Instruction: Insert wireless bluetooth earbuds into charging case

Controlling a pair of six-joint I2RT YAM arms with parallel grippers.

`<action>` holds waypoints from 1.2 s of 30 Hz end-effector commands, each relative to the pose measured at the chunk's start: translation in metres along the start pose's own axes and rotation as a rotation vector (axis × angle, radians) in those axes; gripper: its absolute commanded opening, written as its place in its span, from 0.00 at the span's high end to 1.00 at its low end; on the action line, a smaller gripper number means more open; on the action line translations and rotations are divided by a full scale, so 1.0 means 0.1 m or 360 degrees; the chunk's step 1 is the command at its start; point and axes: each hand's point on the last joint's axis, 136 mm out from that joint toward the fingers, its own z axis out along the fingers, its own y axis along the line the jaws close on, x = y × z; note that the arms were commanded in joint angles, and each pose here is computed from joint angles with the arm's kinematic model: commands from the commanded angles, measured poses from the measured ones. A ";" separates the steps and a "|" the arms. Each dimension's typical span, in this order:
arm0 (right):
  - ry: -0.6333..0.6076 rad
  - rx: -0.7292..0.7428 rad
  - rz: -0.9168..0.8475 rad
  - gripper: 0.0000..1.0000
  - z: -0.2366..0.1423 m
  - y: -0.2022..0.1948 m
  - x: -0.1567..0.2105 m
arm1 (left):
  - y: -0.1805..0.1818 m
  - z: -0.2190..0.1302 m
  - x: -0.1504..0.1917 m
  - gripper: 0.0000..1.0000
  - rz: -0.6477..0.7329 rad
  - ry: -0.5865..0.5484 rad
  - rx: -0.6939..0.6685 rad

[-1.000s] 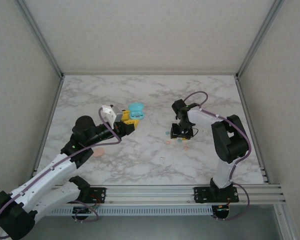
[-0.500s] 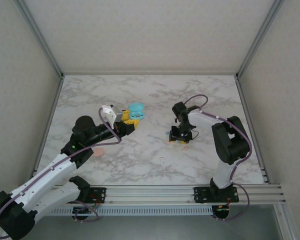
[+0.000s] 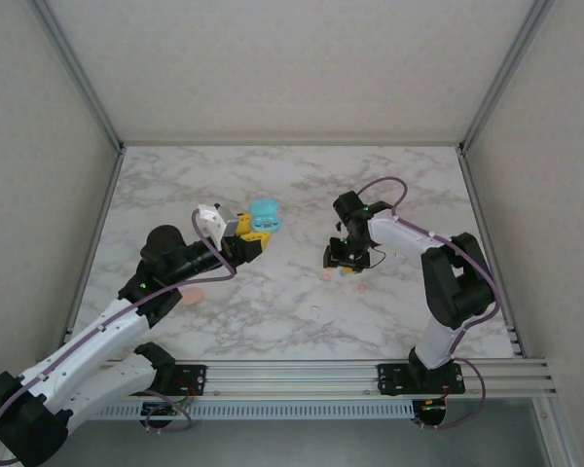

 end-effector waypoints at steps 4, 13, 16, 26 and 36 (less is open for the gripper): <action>-0.0080 0.0078 -0.0118 0.55 -0.06 -0.16 -0.33 | -0.06 -0.03 -0.21 0.71 0.0046 -0.0071 0.0010; 0.0112 -0.0001 -0.0181 0.54 0.27 -0.16 -0.21 | -0.07 -0.07 -0.22 0.71 0.0040 -0.0079 -0.0010; 0.0178 -0.0024 -0.0193 0.54 0.36 -0.18 -0.12 | -0.07 -0.07 -0.22 0.71 0.0042 -0.0074 -0.0009; 0.0283 -0.0132 -0.0196 0.57 0.33 -0.15 0.18 | -0.06 -0.06 -0.20 0.71 0.0044 -0.0067 -0.0005; 0.0297 -0.0231 -0.0209 0.61 0.20 -0.07 0.32 | -0.06 -0.04 -0.19 0.71 0.0045 -0.0070 0.0003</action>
